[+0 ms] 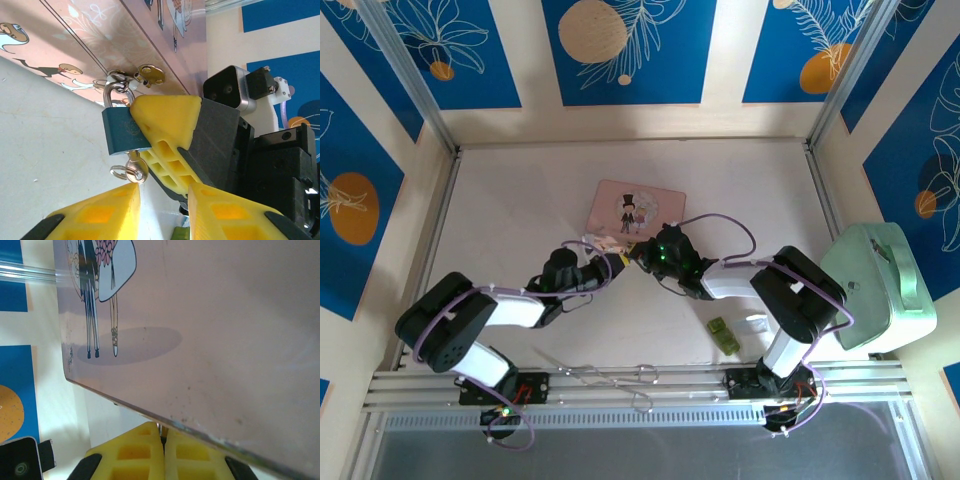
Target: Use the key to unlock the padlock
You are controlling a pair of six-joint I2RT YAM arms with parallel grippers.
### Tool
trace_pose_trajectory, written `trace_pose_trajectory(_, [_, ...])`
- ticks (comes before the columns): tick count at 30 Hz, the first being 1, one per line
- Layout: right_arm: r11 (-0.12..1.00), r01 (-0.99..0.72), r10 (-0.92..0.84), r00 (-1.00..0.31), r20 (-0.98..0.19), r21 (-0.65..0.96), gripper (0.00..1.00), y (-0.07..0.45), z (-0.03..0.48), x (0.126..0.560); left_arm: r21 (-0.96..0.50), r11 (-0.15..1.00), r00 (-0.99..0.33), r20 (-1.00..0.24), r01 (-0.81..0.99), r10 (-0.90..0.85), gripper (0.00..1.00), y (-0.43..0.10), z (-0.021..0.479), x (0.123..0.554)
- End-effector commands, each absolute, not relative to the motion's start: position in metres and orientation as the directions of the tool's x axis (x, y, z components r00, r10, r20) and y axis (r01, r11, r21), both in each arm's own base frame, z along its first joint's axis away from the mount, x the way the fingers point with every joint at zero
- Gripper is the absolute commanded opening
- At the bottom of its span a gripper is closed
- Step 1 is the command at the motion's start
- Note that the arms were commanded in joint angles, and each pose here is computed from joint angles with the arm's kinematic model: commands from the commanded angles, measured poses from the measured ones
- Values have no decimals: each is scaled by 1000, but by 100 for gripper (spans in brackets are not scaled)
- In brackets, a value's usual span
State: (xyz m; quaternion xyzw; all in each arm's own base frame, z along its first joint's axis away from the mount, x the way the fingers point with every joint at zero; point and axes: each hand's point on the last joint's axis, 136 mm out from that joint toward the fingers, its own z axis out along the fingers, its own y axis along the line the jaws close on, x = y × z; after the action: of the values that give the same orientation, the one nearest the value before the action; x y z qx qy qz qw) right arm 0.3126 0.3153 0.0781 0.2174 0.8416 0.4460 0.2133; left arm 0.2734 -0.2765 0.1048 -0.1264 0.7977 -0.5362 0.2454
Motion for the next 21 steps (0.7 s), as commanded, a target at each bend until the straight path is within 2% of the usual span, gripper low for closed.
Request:
trace_pose_trajectory(1, [521, 386, 541, -839, 54, 761, 0, 311, 33, 269, -895, 446, -820, -273, 25, -502, 31, -270, 96, 279])
trace_pose_trajectory(11, [522, 388, 542, -839, 56, 759, 0, 312, 33, 268, -892, 451, -801, -249, -30, -545, 28, -268, 88, 284])
trace_pose_trajectory(17, [518, 393, 543, -837, 63, 759, 0, 314, 32, 268, -881, 470, -797, -244, -55, -552, 33, -268, 83, 282])
trace_pose_trajectory(21, [517, 394, 545, -836, 63, 760, 0, 314, 32, 268, -885, 457, -796, -217, -83, -564, 31, -269, 79, 281])
